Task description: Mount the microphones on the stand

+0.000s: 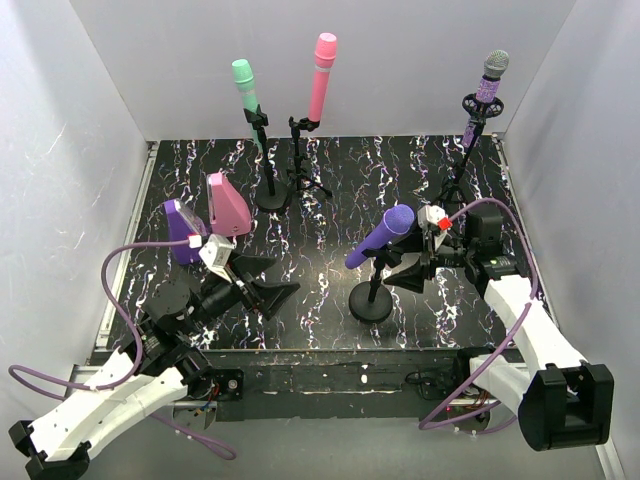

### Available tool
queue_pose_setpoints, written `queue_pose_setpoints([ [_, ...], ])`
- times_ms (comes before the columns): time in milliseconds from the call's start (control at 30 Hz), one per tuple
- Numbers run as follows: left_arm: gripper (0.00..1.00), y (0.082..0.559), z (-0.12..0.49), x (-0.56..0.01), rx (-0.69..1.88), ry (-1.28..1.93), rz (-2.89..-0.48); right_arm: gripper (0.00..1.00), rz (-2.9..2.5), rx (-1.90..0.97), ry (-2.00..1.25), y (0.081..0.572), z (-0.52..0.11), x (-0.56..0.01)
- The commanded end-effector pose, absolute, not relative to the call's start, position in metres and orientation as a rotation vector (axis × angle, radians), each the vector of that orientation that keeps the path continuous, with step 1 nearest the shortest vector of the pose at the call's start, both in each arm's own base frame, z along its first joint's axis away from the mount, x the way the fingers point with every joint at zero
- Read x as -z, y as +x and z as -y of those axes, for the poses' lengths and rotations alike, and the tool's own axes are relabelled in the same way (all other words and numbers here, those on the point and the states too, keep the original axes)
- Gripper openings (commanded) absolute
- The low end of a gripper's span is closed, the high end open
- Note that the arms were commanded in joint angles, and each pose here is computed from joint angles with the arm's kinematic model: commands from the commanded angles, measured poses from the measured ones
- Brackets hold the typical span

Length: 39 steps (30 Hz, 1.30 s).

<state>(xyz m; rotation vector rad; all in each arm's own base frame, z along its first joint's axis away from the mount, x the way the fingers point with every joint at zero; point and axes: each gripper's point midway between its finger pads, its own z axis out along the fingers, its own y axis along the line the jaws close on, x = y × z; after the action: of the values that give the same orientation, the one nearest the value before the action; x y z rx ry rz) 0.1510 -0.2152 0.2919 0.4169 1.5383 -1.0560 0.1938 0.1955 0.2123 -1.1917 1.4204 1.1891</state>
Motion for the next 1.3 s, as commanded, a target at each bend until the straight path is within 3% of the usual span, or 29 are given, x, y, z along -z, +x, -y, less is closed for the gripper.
queue_pose_setpoints([
  [0,0.98,0.156,0.213,-0.292,1.046,0.379,-1.552,0.84,-1.331,-1.225,-1.198,0.195,-0.205,-0.228],
  [233,0.98,0.159,0.222,-0.293,1.063,0.392,-1.557,0.74,-1.318,-1.279,-1.2,0.192,-0.213,-0.227],
  [533,0.98,0.157,0.222,-0.29,1.085,0.373,-1.568,0.53,-1.311,-1.307,-1.214,0.19,-0.216,-0.227],
  [800,0.98,0.156,0.22,-0.289,1.093,0.361,-1.569,0.63,-1.338,-1.348,-1.16,0.191,-0.218,-0.221],
  [1033,0.98,0.156,0.221,-0.288,1.098,0.356,-1.571,0.59,-1.341,-1.342,-1.151,0.192,-0.218,-0.218],
  [1133,0.98,0.156,0.222,-0.289,1.104,0.356,-1.569,0.51,-1.342,-1.346,-1.15,0.192,-0.218,-0.218],
  [1267,0.98,0.155,0.223,-0.289,1.109,0.358,-1.571,0.32,-1.332,-1.352,-1.161,0.19,-0.218,-0.217],
])
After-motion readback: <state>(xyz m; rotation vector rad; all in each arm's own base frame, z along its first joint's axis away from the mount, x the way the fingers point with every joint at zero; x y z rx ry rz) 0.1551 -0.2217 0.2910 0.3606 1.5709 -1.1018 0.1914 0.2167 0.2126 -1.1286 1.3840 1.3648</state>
